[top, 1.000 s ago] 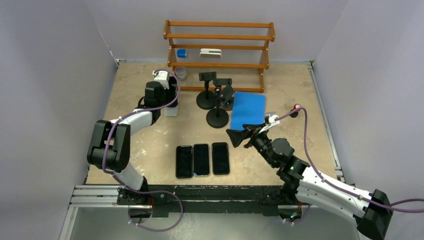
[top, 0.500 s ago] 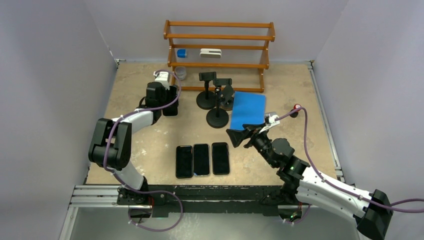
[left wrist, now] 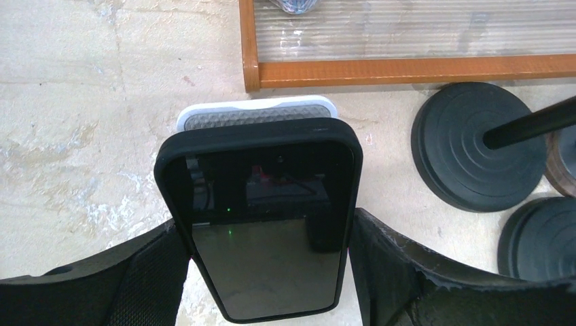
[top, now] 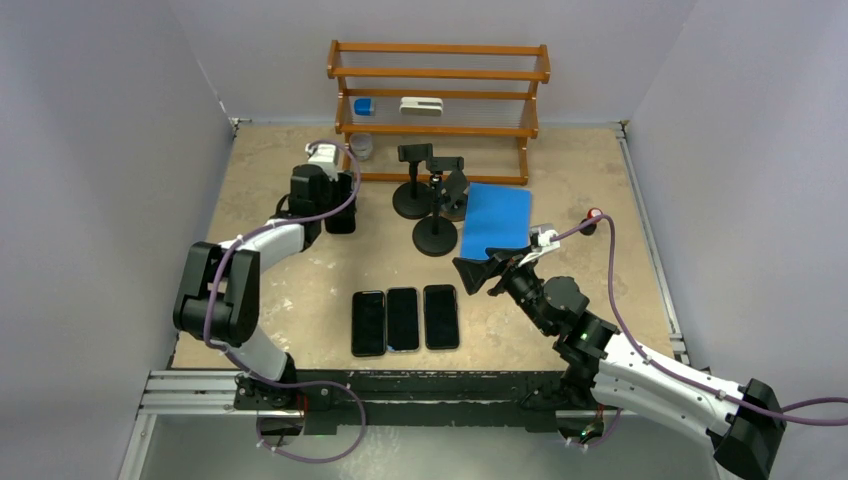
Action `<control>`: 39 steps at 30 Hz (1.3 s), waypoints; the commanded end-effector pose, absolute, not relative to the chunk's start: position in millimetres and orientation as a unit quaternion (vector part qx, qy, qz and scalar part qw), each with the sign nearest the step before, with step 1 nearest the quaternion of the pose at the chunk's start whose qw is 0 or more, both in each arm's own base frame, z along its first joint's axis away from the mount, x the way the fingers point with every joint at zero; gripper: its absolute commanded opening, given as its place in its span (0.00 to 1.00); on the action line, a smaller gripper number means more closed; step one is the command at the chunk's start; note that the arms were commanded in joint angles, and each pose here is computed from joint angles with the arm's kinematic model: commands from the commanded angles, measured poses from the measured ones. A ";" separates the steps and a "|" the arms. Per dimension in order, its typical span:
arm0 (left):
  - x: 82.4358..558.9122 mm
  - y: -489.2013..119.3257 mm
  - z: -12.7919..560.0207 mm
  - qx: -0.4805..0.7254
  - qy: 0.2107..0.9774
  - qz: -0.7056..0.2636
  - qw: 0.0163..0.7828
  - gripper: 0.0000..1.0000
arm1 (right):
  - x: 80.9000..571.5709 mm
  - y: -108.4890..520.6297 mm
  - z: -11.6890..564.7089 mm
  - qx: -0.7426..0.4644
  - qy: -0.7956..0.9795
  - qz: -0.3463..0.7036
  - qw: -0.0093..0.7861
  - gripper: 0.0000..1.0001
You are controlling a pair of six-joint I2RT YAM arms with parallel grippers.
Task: Remove the phone from the phone stand
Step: Remove the phone from the phone stand, then place the phone at the center of the board.
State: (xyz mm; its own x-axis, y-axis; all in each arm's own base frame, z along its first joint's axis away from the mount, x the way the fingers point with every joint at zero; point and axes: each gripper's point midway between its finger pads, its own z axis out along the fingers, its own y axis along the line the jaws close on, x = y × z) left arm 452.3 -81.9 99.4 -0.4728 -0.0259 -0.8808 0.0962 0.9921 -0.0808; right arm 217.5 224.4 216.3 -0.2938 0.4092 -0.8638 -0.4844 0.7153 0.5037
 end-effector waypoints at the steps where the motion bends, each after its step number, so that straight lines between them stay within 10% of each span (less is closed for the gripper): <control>1: 452.2 -87.5 159.6 0.015 0.814 -0.086 0.574 0.38 | 218.8 221.1 228.4 -0.018 0.696 0.379 0.609 0.98; 10: 423.5 -89.6 180.1 0.007 0.815 -0.111 0.569 0.00 | 218.2 220.9 231.1 -0.018 0.693 0.382 0.611 0.98; 39: 237.5 -188.3 267.6 0.104 0.745 -0.481 0.450 0.00 | 179.4 324.4 268.9 -0.170 0.618 0.536 0.550 0.92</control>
